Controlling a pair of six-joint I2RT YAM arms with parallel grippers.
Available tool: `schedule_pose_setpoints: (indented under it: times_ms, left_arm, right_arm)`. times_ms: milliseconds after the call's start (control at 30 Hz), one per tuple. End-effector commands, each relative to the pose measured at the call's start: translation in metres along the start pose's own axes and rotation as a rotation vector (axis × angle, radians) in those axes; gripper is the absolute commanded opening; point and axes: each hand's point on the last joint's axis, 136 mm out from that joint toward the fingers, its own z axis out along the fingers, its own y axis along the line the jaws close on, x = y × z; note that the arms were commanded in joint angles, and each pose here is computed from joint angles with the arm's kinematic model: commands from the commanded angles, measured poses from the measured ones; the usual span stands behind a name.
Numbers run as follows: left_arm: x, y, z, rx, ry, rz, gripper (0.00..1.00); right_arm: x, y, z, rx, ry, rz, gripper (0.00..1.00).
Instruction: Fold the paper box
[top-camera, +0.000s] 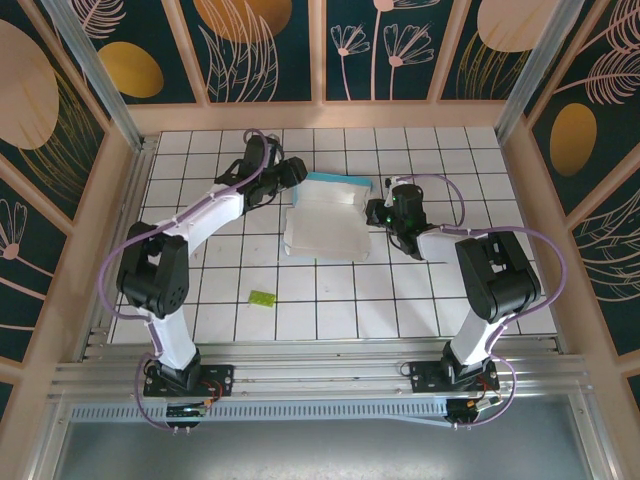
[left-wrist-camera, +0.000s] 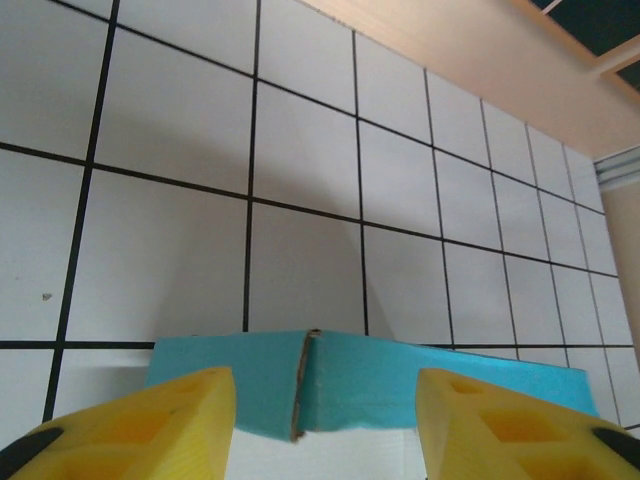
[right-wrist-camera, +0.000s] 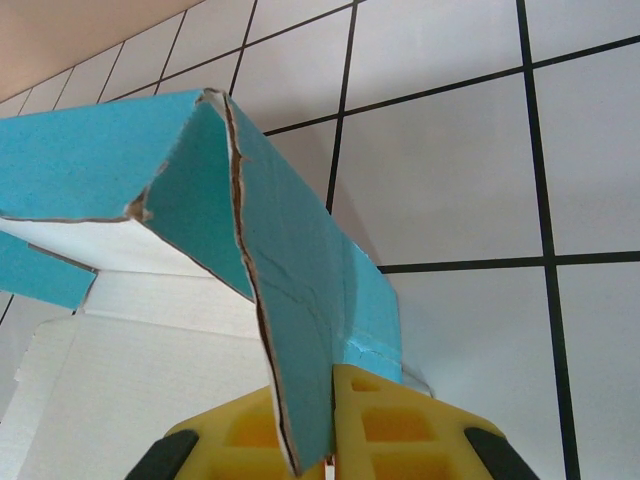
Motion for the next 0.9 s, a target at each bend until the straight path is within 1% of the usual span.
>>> schedule_pose_setpoints:
  times_ms: [0, 233, 367, 500, 600, 733, 867]
  left_arm:
    - [-0.003, -0.003, 0.007, 0.02, 0.012, 0.006, 0.5]
    - [0.011, -0.004, 0.021, 0.068, 0.07, -0.012, 0.39]
    - [0.017, -0.006, 0.023, 0.09, 0.091, -0.03, 0.34]
    - [0.022, -0.009, 0.023, 0.116, 0.108, -0.048, 0.33]
    - [0.025, -0.012, 0.02, 0.145, 0.116, -0.068, 0.33]
    - [0.028, -0.011, 0.019, 0.153, 0.123, -0.077, 0.34]
    - [0.029, -0.011, 0.018, 0.149, 0.123, -0.071, 0.34]
  right_arm:
    - [0.031, -0.006, 0.004, 0.032, 0.103, -0.008, 0.1]
    - [0.031, -0.004, 0.006, 0.029, 0.11, -0.013, 0.1]
    - [0.031, -0.001, 0.007, 0.031, 0.111, -0.013, 0.1]
    - [0.028, 0.005, 0.01, 0.023, 0.113, 0.013, 0.11]
    - [0.023, 0.014, 0.015, -0.014, 0.102, 0.069, 0.13]
    - [0.024, 0.021, 0.024, -0.057, 0.1, 0.155, 0.17]
    - [0.026, 0.017, 0.028, -0.042, 0.101, 0.155, 0.28]
